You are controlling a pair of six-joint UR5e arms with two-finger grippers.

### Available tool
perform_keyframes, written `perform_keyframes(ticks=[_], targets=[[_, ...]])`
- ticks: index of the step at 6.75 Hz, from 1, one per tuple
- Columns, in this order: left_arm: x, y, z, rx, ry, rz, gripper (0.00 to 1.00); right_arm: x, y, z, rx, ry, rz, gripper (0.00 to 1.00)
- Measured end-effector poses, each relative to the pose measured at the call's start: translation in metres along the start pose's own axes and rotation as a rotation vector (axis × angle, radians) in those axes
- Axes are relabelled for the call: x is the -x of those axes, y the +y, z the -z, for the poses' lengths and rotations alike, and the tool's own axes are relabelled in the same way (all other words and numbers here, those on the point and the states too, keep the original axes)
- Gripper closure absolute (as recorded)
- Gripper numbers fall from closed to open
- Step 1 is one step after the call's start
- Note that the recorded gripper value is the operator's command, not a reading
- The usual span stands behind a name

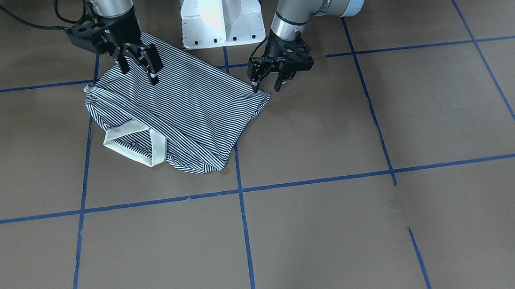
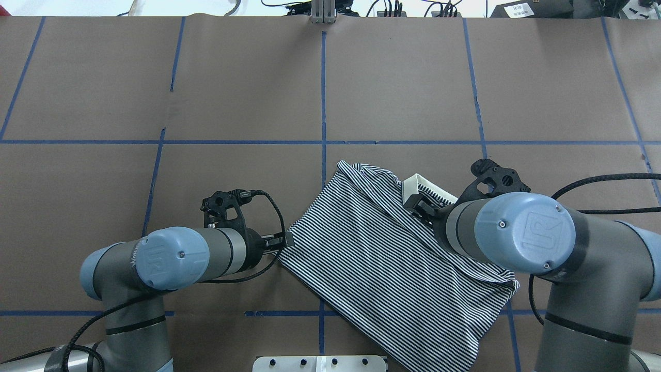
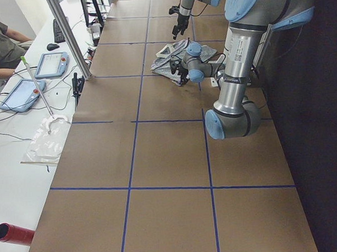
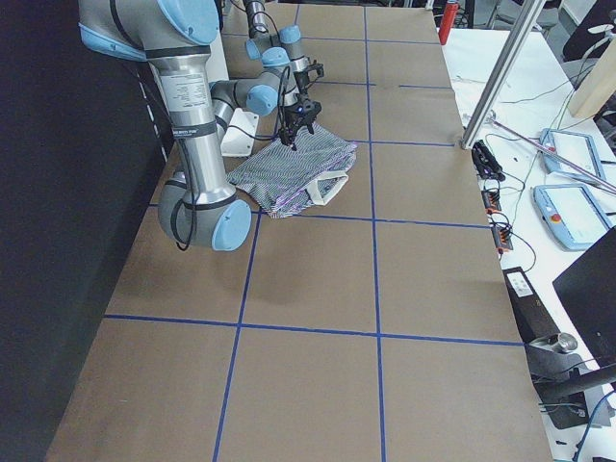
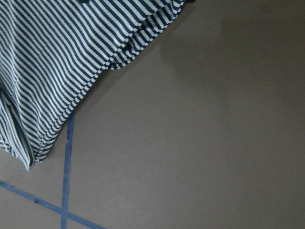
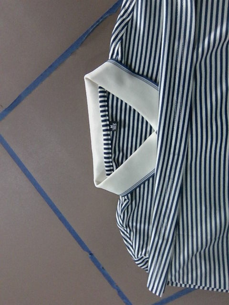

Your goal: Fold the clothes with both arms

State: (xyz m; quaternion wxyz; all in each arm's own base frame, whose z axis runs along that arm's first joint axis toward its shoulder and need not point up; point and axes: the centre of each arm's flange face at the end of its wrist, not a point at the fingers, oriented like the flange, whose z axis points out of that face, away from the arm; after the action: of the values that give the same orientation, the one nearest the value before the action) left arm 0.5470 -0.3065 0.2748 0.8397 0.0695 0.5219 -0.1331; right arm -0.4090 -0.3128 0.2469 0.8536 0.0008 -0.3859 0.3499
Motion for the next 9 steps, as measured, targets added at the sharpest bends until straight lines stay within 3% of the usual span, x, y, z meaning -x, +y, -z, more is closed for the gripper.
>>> perform_keyframes(ticks=[3,4,5,9], targets=[[0.006,0.005,-0.015,-0.001,-0.029,-0.006,0.56,0.008,-0.003,-0.012,0.012,-0.025,0.003,0.0],[0.004,0.006,-0.016,-0.001,-0.03,-0.006,0.72,0.008,-0.003,-0.013,0.016,-0.026,0.003,0.0],[0.004,0.006,-0.017,0.0,-0.03,-0.006,1.0,0.008,-0.003,-0.013,0.017,-0.026,0.004,0.0],[-0.001,-0.004,-0.006,-0.014,-0.029,-0.006,1.0,0.007,-0.004,-0.014,0.017,-0.024,0.004,0.0]])
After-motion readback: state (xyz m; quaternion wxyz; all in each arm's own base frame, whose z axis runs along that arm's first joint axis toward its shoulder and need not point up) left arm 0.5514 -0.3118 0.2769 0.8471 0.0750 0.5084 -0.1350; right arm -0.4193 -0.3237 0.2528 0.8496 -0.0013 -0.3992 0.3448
